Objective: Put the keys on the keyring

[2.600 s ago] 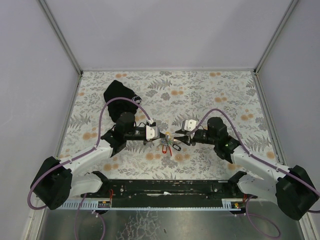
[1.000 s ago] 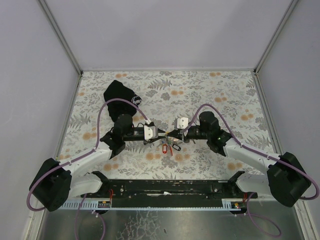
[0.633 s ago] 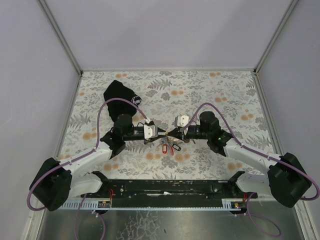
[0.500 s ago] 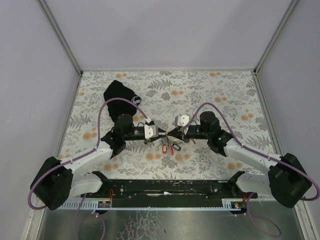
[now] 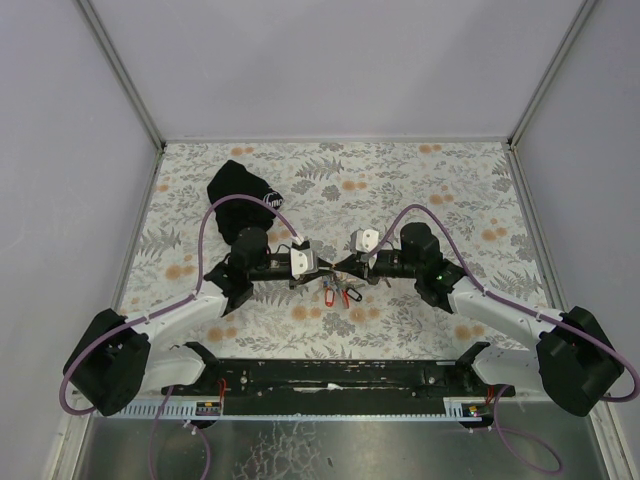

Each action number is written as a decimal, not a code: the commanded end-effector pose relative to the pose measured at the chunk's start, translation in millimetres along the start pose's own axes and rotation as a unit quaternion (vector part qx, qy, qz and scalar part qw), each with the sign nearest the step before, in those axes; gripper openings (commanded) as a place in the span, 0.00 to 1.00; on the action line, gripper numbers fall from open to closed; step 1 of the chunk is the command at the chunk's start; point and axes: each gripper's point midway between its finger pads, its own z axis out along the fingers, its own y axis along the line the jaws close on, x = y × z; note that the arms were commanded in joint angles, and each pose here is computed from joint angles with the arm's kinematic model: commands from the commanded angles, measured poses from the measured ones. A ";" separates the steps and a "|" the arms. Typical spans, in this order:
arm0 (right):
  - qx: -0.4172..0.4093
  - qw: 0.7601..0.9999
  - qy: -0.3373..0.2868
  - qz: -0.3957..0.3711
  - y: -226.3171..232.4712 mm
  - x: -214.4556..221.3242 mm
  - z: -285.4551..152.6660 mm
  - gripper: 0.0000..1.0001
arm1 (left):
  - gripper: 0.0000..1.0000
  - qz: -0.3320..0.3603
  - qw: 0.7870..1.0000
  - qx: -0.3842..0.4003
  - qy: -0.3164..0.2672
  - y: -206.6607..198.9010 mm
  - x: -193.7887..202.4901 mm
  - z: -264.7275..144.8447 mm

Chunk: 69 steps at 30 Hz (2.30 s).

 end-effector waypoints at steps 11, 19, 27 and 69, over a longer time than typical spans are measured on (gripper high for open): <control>0.003 0.998 -0.041 -0.044 -7.0 -37.5 5.8 0.00 | 0.15 0.018 0.999 -0.020 -0.027 13.1 -16.1 1.3; 0.003 0.998 -0.039 -0.046 -4.6 -39.8 5.7 0.00 | 0.00 0.017 0.999 -0.022 -0.023 14.1 -13.7 1.4; 0.032 0.999 -0.021 -0.002 -8.6 -42.6 -3.7 0.20 | 0.00 0.022 0.999 -0.032 -0.019 15.8 -10.5 -0.3; 0.394 0.747 0.207 0.494 -83.0 134.5 -102.2 0.74 | 0.00 0.021 0.998 -0.052 -0.023 19.9 -7.8 -1.3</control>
